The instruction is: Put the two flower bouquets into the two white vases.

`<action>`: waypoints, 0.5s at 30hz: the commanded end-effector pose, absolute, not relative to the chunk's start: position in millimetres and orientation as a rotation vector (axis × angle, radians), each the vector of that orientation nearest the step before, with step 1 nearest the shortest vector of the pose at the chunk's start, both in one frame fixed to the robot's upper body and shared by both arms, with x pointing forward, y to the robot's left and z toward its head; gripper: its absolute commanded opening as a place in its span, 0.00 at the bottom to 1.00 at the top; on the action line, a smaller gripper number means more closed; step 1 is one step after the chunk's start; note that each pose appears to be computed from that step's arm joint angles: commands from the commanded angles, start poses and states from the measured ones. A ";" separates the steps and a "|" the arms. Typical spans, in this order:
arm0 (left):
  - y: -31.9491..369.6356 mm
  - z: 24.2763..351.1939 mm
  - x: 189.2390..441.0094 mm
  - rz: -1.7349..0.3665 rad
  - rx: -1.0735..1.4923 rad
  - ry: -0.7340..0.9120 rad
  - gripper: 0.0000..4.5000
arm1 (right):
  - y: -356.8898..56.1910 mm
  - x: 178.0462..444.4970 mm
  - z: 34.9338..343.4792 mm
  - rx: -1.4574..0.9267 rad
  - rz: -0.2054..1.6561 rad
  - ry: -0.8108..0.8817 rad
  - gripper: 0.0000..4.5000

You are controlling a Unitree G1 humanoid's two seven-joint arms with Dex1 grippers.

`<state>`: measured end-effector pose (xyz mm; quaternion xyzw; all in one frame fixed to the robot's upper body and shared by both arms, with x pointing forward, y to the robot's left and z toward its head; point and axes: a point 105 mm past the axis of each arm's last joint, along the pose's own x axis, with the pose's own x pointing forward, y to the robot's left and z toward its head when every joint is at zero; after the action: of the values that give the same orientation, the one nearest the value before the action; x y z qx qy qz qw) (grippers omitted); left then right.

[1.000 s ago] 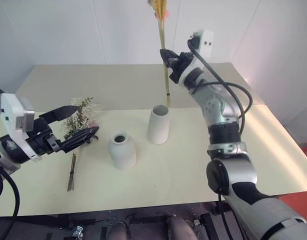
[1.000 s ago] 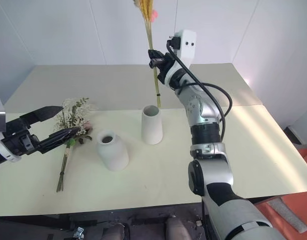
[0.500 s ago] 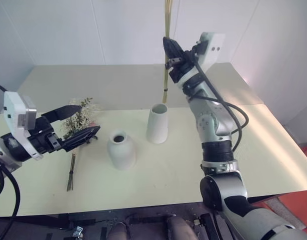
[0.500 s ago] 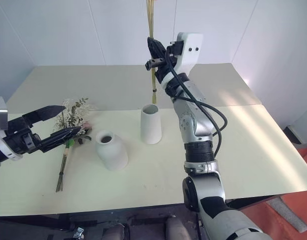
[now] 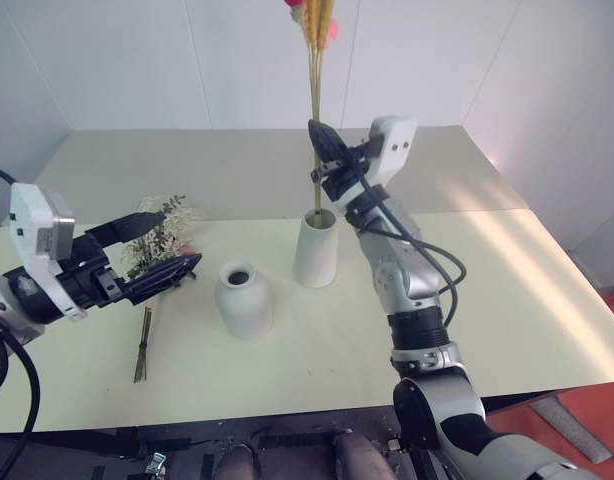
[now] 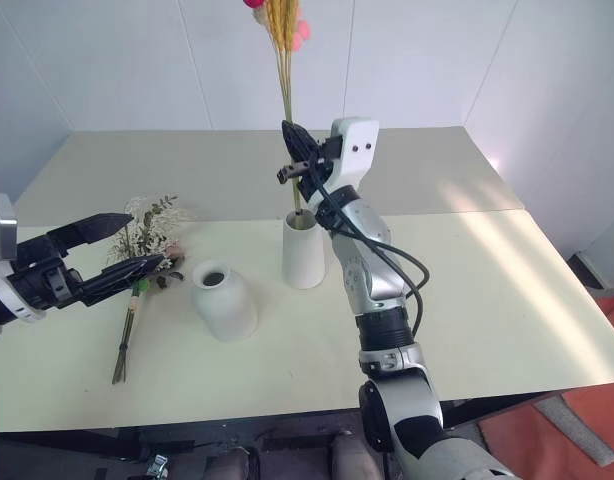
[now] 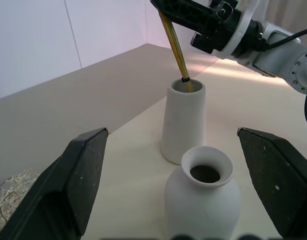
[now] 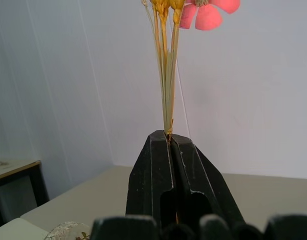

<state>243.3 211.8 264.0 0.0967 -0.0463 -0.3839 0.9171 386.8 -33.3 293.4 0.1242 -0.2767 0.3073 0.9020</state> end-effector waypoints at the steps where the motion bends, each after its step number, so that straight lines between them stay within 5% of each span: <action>1: 208.7 275.0 238.7 -0.797 0.242 -0.128 1.00 | -37.5 380.0 300.7 0.257 0.624 -0.643 0.00; 6: 208.7 275.9 239.4 -0.800 0.244 -0.125 1.00 | -39.0 377.3 292.1 0.242 0.612 -0.646 0.00; 15: 205.6 275.3 242.5 -0.811 0.250 -0.122 1.00 | -55.2 368.2 276.0 0.185 0.584 -0.655 0.62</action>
<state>244.5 207.9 267.8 0.1067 -0.0471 -0.3916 0.9127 380.2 -50.1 255.2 0.0991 -0.2702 0.2822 0.9152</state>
